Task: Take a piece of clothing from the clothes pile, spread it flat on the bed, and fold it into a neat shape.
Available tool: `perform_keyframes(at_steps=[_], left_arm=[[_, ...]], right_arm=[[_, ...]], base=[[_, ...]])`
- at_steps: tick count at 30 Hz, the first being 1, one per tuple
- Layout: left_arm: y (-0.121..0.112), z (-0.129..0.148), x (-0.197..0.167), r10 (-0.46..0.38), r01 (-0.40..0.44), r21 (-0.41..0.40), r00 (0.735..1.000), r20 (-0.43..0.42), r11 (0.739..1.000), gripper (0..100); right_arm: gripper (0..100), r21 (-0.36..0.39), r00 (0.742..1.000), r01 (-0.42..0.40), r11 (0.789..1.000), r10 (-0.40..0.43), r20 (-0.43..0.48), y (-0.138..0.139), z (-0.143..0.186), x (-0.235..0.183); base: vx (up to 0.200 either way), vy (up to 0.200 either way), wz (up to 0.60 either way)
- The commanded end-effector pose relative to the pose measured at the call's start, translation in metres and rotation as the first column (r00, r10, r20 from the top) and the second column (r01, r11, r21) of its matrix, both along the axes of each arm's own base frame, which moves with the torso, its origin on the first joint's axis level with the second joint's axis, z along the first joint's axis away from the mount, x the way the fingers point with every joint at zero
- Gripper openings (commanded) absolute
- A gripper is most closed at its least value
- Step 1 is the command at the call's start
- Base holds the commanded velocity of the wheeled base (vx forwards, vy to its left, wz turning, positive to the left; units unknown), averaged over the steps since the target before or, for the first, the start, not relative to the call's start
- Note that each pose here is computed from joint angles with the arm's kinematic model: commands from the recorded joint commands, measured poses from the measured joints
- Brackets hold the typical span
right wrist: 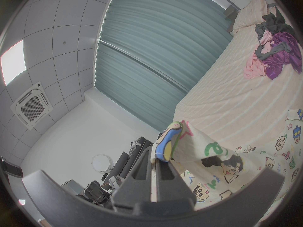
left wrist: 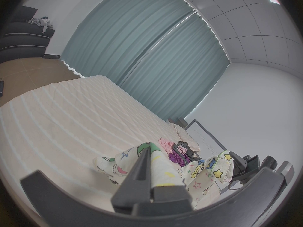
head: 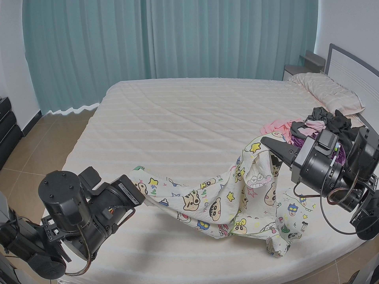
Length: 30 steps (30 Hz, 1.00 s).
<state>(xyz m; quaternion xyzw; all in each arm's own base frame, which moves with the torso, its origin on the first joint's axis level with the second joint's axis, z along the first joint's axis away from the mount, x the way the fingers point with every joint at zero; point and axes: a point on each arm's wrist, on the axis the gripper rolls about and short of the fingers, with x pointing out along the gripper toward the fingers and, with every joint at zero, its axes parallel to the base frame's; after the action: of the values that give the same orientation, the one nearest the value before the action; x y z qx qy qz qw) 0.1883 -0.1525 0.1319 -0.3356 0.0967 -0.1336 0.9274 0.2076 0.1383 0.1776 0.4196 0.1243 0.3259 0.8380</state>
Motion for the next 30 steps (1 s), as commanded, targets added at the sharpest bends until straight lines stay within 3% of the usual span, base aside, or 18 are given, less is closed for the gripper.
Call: perform_keyframes(at_steps=[1, 17, 22, 26, 30], left_arm=[[0.0, -0.001, 0.0, -0.001, 0.001, 0.004, 1.0, -0.003, 1.0, 0], [0.002, 0.013, -0.008, -0.02, 0.02, -0.001, 0.998, 0.052, 1.0, 0], [0.012, 0.033, -0.02, -0.016, 0.022, -0.047, 0.993, 0.113, 0.999, 0], [0.027, 0.052, -0.036, -0.014, 0.023, -0.053, 0.987, 0.163, 0.998, 0], [0.036, 0.064, -0.046, -0.011, 0.022, -0.055, 0.979, 0.202, 0.998, 0]], right_arm=[[0, 0.002, 1.0, 0.001, 1.0, -0.001, 0.004, -0.001, 0.002, -0.001], [0, -0.044, 0.997, 0.019, 0.999, -0.016, 0.071, -0.017, 0.012, -0.022], [0, -0.046, 0.989, 0.023, 0.999, -0.016, 0.147, -0.026, 0.028, -0.038], [0, -0.022, 0.963, 0.024, 0.999, -0.018, 0.27, -0.039, 0.051, -0.062], [0, -0.006, 0.947, 0.012, 1.0, -0.009, 0.321, -0.047, 0.064, -0.079]], base=[[-0.2, 0.0, 0.0], [-0.2, 0.0, 0.0], [-0.12, 0.0, 0.0], [0.0, 0.0, 0.0], [0.0, 0.0, 0.0]])
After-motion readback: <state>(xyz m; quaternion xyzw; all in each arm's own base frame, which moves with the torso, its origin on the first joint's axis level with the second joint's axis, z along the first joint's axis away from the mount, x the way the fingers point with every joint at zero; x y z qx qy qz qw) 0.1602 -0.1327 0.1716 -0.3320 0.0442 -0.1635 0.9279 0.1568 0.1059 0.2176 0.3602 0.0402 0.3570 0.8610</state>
